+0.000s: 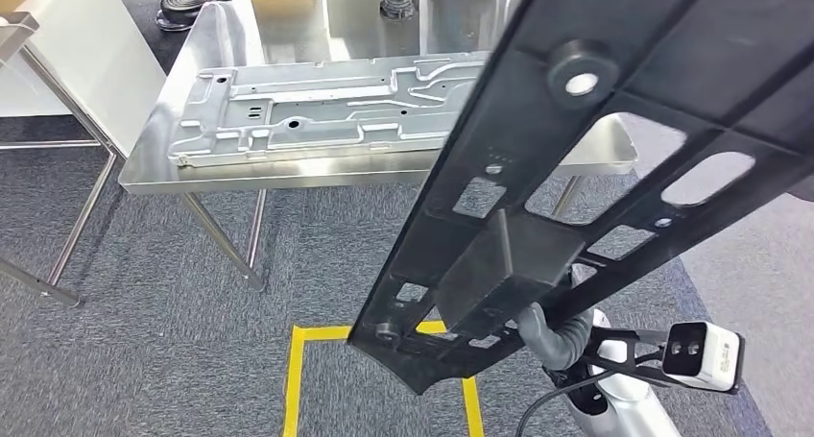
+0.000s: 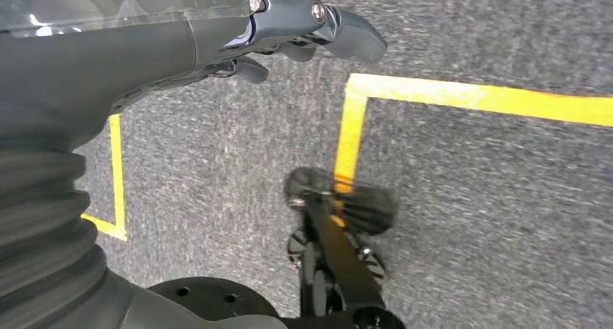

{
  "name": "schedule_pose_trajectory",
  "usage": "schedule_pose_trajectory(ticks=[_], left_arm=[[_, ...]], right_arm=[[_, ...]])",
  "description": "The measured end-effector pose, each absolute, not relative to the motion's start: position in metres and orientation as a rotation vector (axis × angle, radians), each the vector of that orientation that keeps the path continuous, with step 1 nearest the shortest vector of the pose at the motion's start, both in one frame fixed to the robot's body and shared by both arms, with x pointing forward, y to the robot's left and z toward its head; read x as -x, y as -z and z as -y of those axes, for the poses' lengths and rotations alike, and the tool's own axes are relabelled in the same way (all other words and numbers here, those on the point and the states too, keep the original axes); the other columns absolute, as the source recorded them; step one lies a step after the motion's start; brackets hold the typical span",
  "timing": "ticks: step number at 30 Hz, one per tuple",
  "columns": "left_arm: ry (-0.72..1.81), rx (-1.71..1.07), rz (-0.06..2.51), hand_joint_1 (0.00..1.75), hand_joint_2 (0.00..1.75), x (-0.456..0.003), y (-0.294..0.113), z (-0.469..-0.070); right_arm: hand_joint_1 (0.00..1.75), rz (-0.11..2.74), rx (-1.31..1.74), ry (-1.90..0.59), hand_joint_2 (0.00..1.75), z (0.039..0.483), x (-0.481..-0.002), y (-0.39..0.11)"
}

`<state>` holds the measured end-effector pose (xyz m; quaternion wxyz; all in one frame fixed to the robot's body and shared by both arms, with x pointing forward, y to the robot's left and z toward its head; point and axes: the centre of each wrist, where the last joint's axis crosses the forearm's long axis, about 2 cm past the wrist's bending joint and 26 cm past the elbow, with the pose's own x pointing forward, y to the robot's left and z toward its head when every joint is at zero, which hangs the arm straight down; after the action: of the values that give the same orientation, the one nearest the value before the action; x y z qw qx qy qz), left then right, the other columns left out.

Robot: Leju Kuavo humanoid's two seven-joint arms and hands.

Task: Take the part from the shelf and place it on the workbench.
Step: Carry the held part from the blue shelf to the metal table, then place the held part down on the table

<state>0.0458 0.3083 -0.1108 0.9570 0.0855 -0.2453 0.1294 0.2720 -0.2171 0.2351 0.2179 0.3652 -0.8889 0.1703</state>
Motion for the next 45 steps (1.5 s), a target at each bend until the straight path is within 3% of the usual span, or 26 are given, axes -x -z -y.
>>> schedule_pose_trajectory(ticks=[45], left_arm=[[-0.271, -0.177, 0.495, 0.0, 1.75, -0.042, 0.111, -0.311]], right_arm=[[1.75, 2.5, -1.01, -0.435, 1.75, 0.225, -0.251, -0.23]])
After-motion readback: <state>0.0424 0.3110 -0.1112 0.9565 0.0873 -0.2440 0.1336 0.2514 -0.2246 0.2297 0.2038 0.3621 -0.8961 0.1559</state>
